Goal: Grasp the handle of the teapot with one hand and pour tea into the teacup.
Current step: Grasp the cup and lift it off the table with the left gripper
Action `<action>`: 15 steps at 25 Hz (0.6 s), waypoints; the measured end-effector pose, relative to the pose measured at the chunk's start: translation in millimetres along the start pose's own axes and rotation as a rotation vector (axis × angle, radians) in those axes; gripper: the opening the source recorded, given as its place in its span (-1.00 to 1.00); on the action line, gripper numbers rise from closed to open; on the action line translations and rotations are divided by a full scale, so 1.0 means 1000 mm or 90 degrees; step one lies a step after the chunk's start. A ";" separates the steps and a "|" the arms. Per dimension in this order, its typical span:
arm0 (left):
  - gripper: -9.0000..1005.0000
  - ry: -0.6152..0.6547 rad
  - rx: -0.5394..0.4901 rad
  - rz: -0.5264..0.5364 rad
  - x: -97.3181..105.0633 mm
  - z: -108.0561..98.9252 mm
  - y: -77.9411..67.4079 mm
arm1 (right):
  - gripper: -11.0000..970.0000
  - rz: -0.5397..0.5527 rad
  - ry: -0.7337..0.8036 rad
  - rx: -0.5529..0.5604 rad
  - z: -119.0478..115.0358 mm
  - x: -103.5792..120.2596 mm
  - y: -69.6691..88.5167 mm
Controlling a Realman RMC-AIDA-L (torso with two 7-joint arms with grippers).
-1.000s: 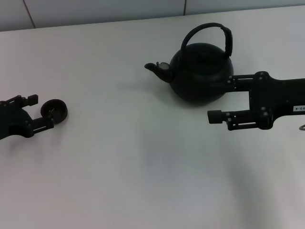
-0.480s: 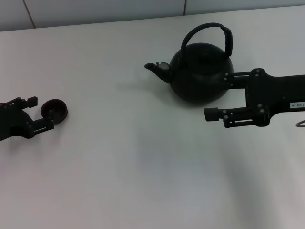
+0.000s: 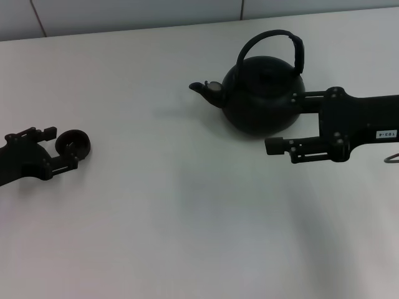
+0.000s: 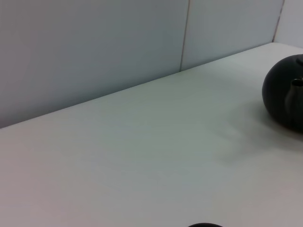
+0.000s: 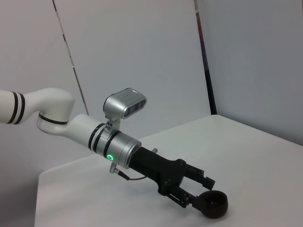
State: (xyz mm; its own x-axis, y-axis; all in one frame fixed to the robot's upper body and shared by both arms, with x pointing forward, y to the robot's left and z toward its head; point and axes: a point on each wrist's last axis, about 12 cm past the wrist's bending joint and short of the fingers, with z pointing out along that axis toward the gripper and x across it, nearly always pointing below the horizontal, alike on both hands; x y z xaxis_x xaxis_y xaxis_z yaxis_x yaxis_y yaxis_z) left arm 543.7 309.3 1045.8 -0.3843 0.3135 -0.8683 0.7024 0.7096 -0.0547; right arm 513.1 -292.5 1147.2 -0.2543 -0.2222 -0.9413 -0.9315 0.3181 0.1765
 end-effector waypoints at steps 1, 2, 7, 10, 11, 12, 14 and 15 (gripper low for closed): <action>0.47 0.000 0.000 0.001 0.000 0.000 0.000 | 0.48 0.000 0.000 0.000 0.000 0.000 0.000; 0.47 0.000 0.000 0.001 -0.001 0.000 0.000 | 0.48 0.001 0.000 0.000 0.000 0.000 0.000; 0.46 0.000 -0.001 0.002 -0.001 0.001 0.001 | 0.48 0.001 0.000 0.000 0.000 0.000 0.000; 0.46 0.001 0.000 0.003 -0.001 0.001 0.000 | 0.48 0.000 0.000 -0.001 0.000 0.000 0.000; 0.46 0.001 0.000 0.003 -0.001 0.001 0.000 | 0.48 0.000 0.000 -0.001 0.000 0.000 0.000; 0.45 0.004 0.004 0.006 -0.001 0.002 -0.001 | 0.48 0.000 0.000 -0.001 0.001 0.000 0.000; 0.45 0.007 0.007 0.009 -0.001 0.003 -0.002 | 0.48 -0.001 0.000 -0.001 0.001 -0.001 -0.001; 0.45 0.007 0.007 0.009 -0.001 0.003 -0.002 | 0.48 -0.002 0.000 -0.002 0.001 -0.001 -0.001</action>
State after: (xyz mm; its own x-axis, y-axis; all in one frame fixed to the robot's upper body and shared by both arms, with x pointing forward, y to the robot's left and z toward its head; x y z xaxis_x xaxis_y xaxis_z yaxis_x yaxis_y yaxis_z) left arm 544.5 306.1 1045.1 -0.3815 0.3305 -0.8633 0.7141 0.6984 -0.0482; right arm 514.2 -291.6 1147.9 -0.2518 -0.2224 -0.9419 -0.9328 0.3152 0.1749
